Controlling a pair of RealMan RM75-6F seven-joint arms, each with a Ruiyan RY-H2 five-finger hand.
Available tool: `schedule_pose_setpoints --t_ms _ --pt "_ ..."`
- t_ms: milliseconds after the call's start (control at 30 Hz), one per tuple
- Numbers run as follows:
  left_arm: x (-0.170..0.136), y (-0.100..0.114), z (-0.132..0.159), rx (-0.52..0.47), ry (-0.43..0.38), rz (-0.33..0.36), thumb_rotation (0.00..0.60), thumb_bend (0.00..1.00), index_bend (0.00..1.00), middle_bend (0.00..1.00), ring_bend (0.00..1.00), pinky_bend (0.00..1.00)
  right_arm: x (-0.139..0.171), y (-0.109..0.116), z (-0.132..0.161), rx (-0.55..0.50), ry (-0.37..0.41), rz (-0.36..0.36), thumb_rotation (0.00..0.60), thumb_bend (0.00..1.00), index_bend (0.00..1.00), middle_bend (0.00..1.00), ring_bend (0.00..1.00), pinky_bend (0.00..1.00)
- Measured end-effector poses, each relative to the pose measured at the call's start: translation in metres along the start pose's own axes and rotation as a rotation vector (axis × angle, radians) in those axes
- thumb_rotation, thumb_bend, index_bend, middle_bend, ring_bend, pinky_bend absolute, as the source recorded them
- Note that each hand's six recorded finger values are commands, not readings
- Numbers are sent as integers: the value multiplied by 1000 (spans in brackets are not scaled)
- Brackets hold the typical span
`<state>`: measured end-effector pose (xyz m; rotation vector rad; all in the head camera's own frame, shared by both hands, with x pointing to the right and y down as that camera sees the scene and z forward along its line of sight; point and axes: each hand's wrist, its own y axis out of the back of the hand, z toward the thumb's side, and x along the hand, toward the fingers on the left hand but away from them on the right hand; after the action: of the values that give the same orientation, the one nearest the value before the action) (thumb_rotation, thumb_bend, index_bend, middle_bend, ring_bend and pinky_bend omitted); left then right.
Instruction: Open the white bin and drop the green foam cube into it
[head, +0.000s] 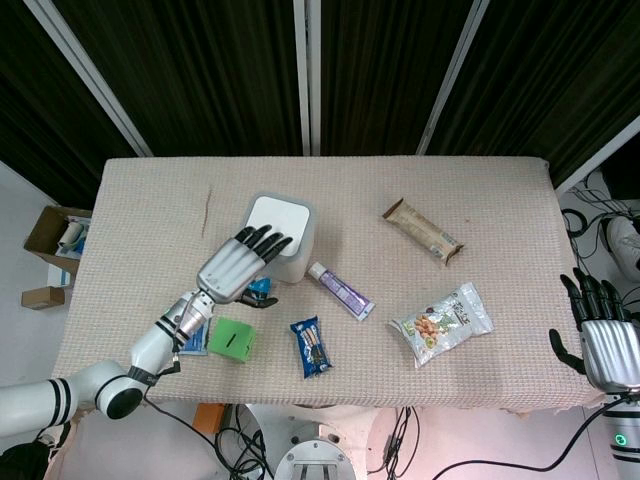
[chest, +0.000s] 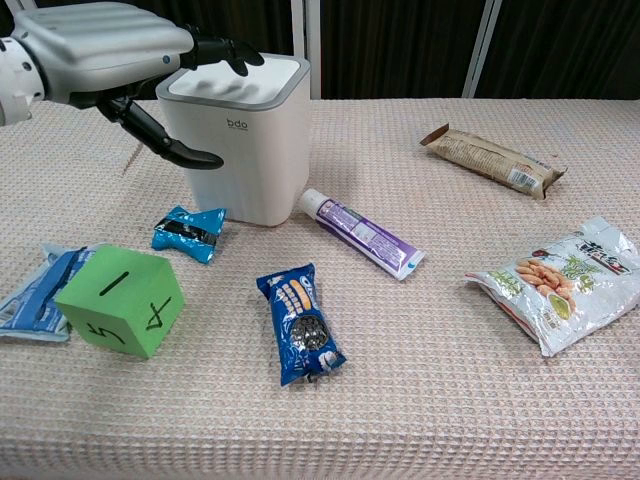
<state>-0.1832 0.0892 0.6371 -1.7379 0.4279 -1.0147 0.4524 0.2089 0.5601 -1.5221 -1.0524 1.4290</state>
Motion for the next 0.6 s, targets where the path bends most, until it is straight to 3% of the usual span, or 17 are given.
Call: schedule_pose_setpoints --t_ms 433,600 --pt "0 -5 -7 18 21 -13 286 157 66 156 81 206 -1 -3 1 -9 17 -8 600 341 0 0 0 0" --pt "-2 -8 -7 15 16 -20 338 157 67 221 81 205 -1 -5 1 -10 17 -7 600 343 0 0 0 0"
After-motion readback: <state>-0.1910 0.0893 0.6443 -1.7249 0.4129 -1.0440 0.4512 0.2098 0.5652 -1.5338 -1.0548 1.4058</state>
